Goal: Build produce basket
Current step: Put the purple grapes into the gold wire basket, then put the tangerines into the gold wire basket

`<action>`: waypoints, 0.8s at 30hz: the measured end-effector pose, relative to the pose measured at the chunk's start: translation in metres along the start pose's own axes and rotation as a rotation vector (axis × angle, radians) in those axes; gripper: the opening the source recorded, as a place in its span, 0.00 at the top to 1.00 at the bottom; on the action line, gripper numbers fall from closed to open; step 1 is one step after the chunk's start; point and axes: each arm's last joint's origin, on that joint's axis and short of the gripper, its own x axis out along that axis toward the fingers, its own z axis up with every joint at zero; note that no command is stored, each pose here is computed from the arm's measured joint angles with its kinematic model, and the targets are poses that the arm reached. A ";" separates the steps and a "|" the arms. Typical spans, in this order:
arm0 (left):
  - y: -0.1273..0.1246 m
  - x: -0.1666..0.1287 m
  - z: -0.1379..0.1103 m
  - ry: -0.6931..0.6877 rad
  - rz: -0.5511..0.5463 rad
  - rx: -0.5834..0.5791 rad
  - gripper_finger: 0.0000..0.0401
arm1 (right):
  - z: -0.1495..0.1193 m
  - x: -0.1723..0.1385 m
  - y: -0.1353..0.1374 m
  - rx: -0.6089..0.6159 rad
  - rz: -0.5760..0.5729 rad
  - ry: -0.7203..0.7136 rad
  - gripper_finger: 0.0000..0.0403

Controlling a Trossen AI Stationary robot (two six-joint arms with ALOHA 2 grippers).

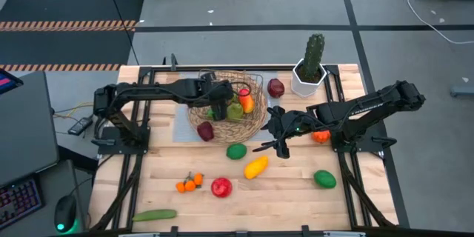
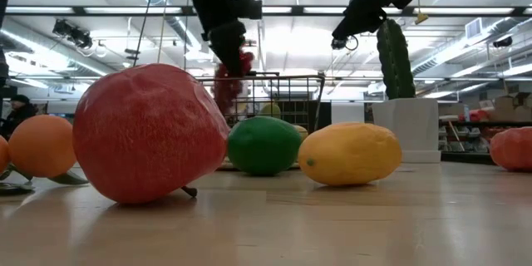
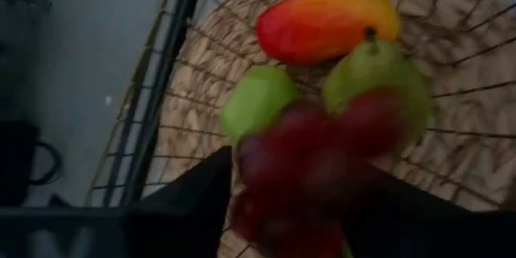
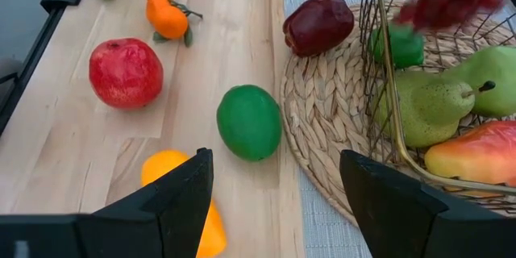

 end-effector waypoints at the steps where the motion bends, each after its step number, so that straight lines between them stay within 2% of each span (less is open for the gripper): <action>1: 0.000 0.000 0.000 -0.002 0.019 0.001 0.43 | 0.000 0.000 0.000 0.000 0.000 0.000 0.32; 5: 0.002 -0.006 0.000 -0.010 0.056 0.001 0.33 | 0.000 0.000 0.000 0.000 0.000 0.000 0.32; 8: 0.000 -0.012 -0.003 0.000 0.051 0.013 0.30 | 0.000 0.000 0.000 0.001 0.000 0.000 0.32; 24: -0.061 -0.054 -0.035 0.188 -0.086 0.124 0.29 | 0.000 0.000 0.000 0.001 0.000 0.000 0.32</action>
